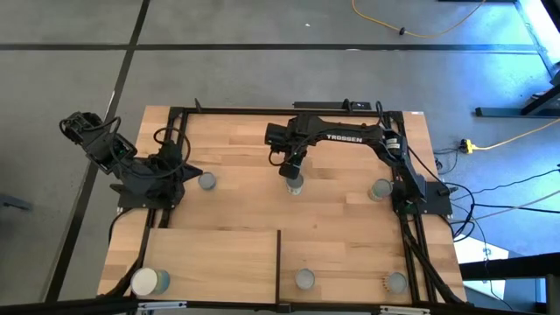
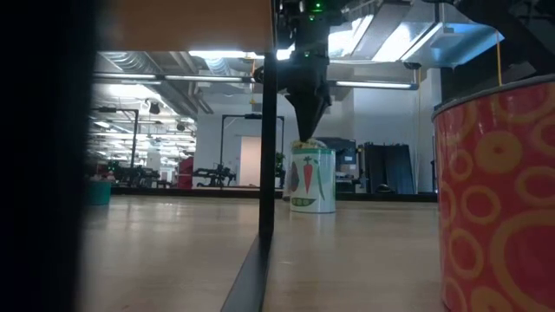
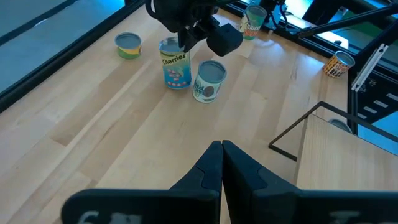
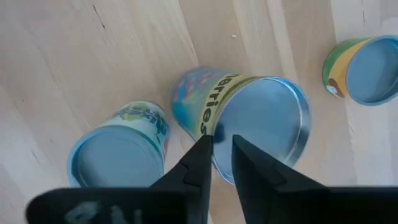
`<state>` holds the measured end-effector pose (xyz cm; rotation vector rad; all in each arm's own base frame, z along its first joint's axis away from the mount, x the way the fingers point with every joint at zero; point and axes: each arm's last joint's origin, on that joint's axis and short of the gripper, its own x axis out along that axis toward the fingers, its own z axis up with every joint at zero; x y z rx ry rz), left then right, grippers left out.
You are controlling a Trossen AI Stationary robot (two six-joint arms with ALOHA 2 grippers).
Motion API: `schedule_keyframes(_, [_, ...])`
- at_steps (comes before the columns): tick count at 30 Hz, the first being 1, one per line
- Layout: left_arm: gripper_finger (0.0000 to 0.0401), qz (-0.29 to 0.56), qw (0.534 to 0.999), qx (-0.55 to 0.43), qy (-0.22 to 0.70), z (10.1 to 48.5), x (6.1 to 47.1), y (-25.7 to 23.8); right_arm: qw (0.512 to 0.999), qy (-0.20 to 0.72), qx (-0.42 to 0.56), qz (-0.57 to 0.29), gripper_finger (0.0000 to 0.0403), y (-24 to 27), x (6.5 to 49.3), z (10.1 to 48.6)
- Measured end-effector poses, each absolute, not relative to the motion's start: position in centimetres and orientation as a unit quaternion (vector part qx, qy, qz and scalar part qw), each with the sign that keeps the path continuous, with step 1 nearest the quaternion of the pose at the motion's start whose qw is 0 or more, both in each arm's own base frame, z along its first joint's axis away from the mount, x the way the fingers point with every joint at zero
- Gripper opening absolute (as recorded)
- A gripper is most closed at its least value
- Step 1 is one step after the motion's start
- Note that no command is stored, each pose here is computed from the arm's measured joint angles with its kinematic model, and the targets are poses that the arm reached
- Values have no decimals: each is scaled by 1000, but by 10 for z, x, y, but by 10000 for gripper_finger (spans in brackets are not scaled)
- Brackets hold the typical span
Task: Pick and place cans onto a shelf
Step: Put the canned cherries on the shelf
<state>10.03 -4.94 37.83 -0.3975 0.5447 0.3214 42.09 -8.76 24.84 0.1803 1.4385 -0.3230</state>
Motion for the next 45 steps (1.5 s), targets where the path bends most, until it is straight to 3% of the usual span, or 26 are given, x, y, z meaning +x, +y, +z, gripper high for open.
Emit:
schedule_keyframes(13, [0,157,931,-194,266,378,100,-49,757,642,42,-113,72,-86,425,259])
schedule_keyframes(24, [0,157,931,-194,266,378,100,-49,828,555,-7,-80,72,-64,426,343])
schedule_keyframes(36, [0,156,949,-151,227,385,108,-52,868,494,-20,-45,72,-31,372,411])
schedule_keyframes(45, [0,159,967,-105,168,397,143,-52,857,513,-28,-28,72,-16,318,443])
